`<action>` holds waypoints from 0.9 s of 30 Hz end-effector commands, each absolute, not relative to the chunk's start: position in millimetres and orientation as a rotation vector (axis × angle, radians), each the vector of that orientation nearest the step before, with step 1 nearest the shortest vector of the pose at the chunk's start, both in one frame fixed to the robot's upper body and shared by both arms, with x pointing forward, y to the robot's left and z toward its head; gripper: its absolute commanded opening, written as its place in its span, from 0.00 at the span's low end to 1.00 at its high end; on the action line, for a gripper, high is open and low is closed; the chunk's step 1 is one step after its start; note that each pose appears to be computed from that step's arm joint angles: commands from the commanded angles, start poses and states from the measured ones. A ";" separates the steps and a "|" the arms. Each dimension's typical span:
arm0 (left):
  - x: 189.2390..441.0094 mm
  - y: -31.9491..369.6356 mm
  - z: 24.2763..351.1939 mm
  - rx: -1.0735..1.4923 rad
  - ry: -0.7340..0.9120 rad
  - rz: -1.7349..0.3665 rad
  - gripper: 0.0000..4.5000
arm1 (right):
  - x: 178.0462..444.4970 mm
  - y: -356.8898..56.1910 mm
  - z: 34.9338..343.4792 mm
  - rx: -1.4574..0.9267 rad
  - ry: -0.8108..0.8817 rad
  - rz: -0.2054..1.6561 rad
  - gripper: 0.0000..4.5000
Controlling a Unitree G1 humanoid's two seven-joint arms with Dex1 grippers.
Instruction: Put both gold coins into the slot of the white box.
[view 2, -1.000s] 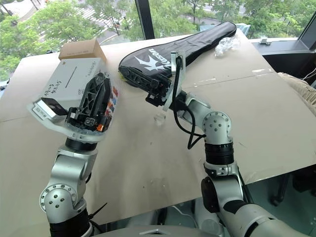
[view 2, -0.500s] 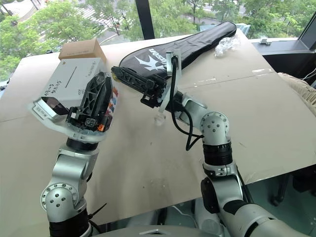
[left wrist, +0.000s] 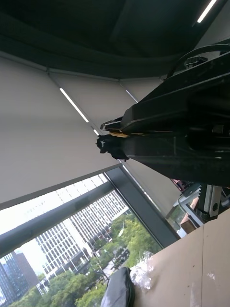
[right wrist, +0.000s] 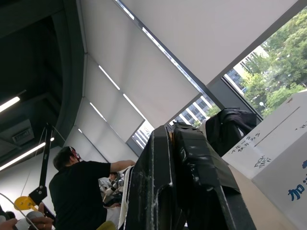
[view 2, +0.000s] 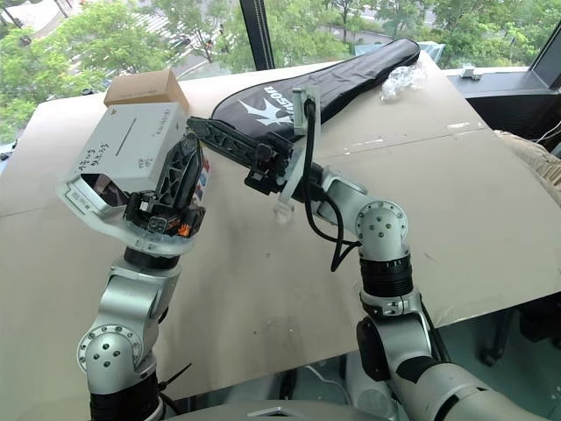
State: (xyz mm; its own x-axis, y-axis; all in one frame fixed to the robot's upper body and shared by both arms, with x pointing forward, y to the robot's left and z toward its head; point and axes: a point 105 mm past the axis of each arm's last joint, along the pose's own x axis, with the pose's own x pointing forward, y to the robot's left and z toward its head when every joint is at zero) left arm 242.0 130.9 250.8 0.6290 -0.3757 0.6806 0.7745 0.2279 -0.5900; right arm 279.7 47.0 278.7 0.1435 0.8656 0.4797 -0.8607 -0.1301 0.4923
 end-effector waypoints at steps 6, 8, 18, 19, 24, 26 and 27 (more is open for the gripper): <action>240.4 131.3 256.1 -1.055 -0.467 -0.846 0.02 | 268.3 51.9 284.0 0.816 -0.019 1.528 0.00; 240.7 132.7 256.7 -1.053 -0.473 -0.840 0.00 | 260.9 48.5 286.4 0.825 -0.026 1.586 0.20; 254.9 172.4 276.4 -0.684 -0.479 -0.597 0.00 | 315.8 -7.4 292.5 0.835 -0.231 1.250 0.75; 258.5 178.8 281.7 -0.634 -0.482 -0.549 0.00 | 315.8 -11.6 292.3 0.769 -0.258 1.255 0.75; 284.4 201.9 289.1 -0.206 -0.345 -0.278 0.00 | 312.5 -28.4 302.1 0.456 -0.419 1.313 0.75; 291.9 213.0 288.4 -0.050 -0.287 -0.166 0.00 | 307.6 -24.3 292.3 0.242 -0.427 1.358 0.75; 293.9 219.5 290.1 0.017 -0.273 -0.108 0.00 | 306.1 -22.9 285.5 0.130 -0.426 1.375 0.75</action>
